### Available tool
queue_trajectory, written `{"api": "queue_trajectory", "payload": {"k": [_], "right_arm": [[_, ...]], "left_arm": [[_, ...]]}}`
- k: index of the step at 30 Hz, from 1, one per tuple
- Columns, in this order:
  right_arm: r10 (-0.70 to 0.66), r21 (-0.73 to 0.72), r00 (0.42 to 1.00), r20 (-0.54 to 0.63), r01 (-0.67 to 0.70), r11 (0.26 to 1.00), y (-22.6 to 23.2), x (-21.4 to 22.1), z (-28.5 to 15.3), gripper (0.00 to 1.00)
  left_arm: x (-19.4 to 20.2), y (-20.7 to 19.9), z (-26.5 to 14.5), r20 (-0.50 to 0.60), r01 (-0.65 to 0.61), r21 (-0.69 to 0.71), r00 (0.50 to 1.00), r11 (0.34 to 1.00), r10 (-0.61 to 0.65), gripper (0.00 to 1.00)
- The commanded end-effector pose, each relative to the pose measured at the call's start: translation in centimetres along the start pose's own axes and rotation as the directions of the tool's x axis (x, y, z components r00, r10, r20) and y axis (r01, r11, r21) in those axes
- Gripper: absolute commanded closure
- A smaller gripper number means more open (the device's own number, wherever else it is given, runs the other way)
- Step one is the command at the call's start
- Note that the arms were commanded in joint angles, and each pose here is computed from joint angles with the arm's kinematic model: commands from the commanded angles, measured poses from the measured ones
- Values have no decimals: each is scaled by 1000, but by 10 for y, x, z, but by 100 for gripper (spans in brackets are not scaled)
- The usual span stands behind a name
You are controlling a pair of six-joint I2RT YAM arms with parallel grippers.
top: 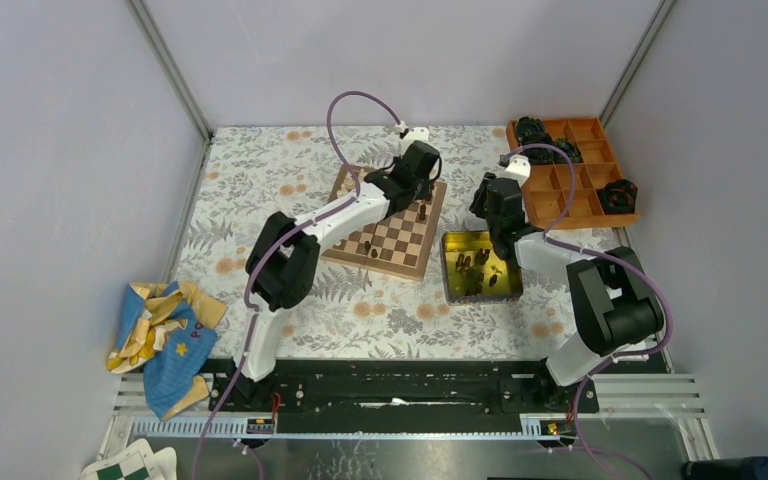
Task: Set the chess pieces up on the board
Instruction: Place the chess piece on the chessboard.
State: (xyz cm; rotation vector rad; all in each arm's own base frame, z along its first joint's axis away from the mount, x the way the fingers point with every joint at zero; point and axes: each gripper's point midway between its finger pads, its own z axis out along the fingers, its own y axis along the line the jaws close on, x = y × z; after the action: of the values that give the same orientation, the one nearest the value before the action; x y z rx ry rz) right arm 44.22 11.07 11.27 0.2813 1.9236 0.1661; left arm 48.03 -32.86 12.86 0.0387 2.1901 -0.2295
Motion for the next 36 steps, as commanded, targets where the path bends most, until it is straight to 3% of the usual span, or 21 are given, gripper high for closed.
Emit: {"api": "queue_trajectory", "payload": {"k": [1,20,36], "right_arm": [[50,-1,995,86,-50,999,1,-26,-1,63],[62,-3,995,79,-62,998,-1,-23,3,64],[61,-3,996,72,-61,998,-1,-20,7,63]], "left_arm": [[-9,-12,5,24,-2,39,1000,999,1,100],[1,-19,23,50,-36,71,998,997,33,100],[16,1,27,75,-64,10,995,998,63,100]]}}
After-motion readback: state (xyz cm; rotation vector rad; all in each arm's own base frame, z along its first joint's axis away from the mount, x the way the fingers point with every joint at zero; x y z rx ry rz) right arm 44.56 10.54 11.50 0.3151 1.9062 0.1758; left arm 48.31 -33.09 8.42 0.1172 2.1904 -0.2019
